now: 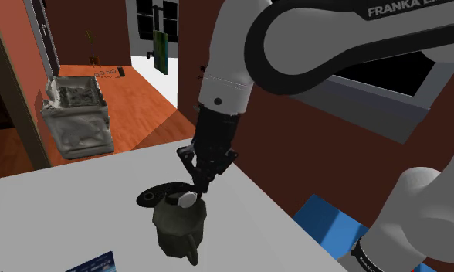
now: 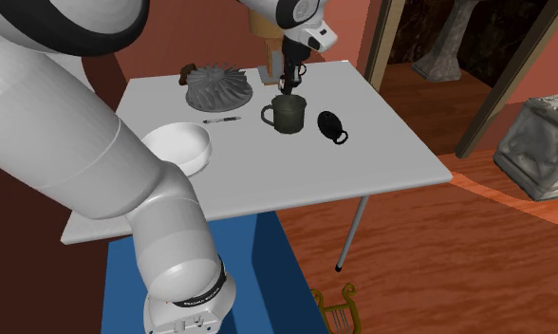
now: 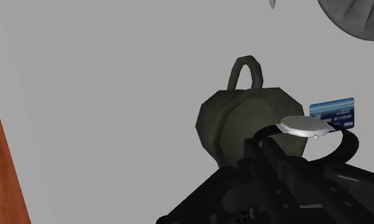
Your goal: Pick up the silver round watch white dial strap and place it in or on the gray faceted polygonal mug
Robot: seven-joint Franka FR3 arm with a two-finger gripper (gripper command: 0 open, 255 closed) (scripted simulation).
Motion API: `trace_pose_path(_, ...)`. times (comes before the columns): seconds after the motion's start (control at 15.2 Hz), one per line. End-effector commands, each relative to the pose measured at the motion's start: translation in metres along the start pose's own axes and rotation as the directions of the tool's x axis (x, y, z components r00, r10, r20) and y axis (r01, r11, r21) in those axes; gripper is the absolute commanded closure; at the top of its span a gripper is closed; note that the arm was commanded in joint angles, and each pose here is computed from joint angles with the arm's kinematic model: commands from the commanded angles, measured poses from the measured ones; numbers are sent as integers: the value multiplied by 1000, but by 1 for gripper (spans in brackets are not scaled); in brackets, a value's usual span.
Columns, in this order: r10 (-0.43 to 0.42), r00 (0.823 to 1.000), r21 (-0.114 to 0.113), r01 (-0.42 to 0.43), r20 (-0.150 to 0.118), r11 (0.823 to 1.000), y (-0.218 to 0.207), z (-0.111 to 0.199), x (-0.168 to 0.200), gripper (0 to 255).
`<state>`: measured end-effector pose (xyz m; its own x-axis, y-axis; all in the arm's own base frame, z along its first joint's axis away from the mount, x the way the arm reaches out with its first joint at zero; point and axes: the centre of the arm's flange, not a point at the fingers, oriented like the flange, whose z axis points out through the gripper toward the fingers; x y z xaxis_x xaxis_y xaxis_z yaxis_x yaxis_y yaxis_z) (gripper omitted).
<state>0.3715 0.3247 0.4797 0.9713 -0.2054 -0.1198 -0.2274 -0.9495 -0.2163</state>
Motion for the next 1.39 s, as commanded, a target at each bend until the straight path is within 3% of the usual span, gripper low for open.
trace_pose_path(0.0,0,1000,0,0,0,1000,3,9,1,255)
trace_pose_path(0.4,0,1000,0,0,0,1000,10,40,5,255)
trace_pose_path(0.92,0,1000,0,0,0,1000,10,40,5,255)
trace_pose_path(0.99,0,1000,0,0,0,1000,10,40,5,0)
trace_pose_path(1.32,0,1000,0,0,0,1000,10,40,5,0)
